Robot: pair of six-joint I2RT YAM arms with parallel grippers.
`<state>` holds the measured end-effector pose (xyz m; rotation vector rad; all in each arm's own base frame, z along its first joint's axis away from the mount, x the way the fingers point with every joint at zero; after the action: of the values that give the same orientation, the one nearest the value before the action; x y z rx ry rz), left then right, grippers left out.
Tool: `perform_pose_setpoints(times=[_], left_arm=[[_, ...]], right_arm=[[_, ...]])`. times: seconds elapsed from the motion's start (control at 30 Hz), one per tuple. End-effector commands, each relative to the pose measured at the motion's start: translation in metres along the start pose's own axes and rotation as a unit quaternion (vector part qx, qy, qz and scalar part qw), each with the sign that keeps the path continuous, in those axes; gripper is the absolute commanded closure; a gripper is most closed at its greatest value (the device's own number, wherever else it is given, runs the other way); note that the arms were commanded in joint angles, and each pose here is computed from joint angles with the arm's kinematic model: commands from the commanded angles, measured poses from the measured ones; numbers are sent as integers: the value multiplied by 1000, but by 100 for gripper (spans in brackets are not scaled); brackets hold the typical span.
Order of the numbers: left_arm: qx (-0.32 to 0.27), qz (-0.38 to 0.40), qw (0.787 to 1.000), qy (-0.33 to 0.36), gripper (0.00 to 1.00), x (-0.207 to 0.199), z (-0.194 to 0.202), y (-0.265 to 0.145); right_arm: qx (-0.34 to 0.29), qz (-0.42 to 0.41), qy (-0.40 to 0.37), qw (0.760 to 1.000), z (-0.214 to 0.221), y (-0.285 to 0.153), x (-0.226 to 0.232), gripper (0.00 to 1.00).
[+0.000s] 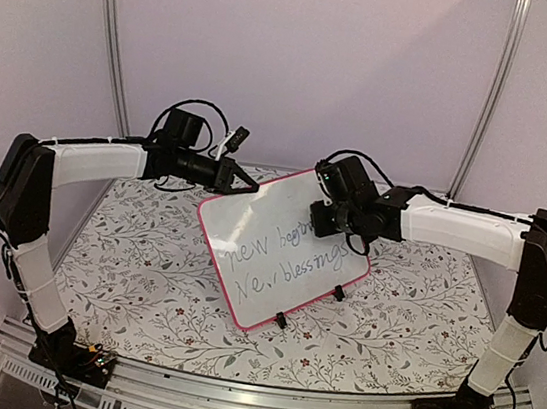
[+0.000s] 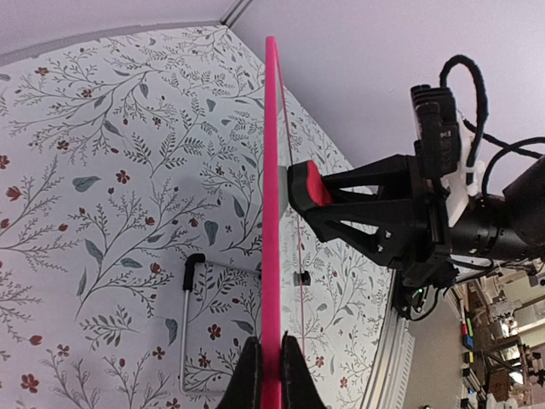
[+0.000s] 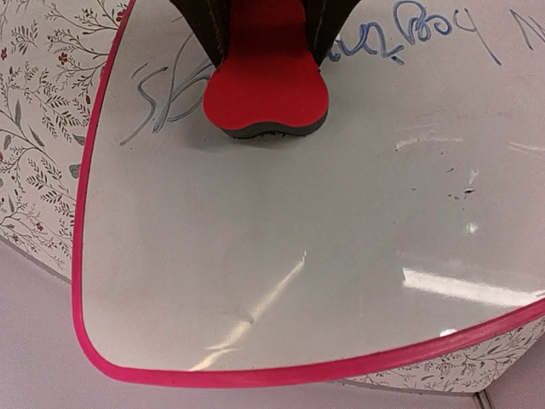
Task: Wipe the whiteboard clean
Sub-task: Erase the whiteboard at the center of the board.
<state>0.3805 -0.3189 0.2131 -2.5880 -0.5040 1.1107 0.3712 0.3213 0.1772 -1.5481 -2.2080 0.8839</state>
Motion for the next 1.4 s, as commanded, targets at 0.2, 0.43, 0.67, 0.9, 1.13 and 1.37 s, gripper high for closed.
perform_pose_setpoints(times=[0.2, 0.43, 0.67, 0.9, 1.13, 1.37], left_arm=[[-20, -3, 999, 32, 100, -7, -9, -8], [-24, -11, 999, 26, 100, -4, -10, -8], [-29, -24, 999, 18, 100, -1, -11, -9], [-34, -30, 999, 16, 100, 1, -11, -10], [-37, -32, 999, 17, 100, 0, -12, -11], [-37, -32, 999, 17, 100, 0, -12, -11]], right_arm=[[-60, -1, 2, 998, -30, -63, -22, 100], [-123, -25, -17, 992, -46, -109, -16, 100], [-117, -70, -109, 985, -22, -113, 74, 100], [-94, -69, -169, 979, 4, -88, 146, 100], [-82, -82, -181, 977, 4, -67, 177, 100], [-75, -99, -200, 972, 11, -64, 192, 100]])
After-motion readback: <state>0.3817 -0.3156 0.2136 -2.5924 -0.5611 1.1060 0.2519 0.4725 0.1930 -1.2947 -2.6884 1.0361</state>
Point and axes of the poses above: each gripper's point midway between its finger pads, its own y axis out along the fingers, its own x axis along the line the jaws close on, z = x × y, the point moved 1 cm from there along -y, back along the fingers, and after that the axes turned 1 degree about -y, right-handed, at the moved point
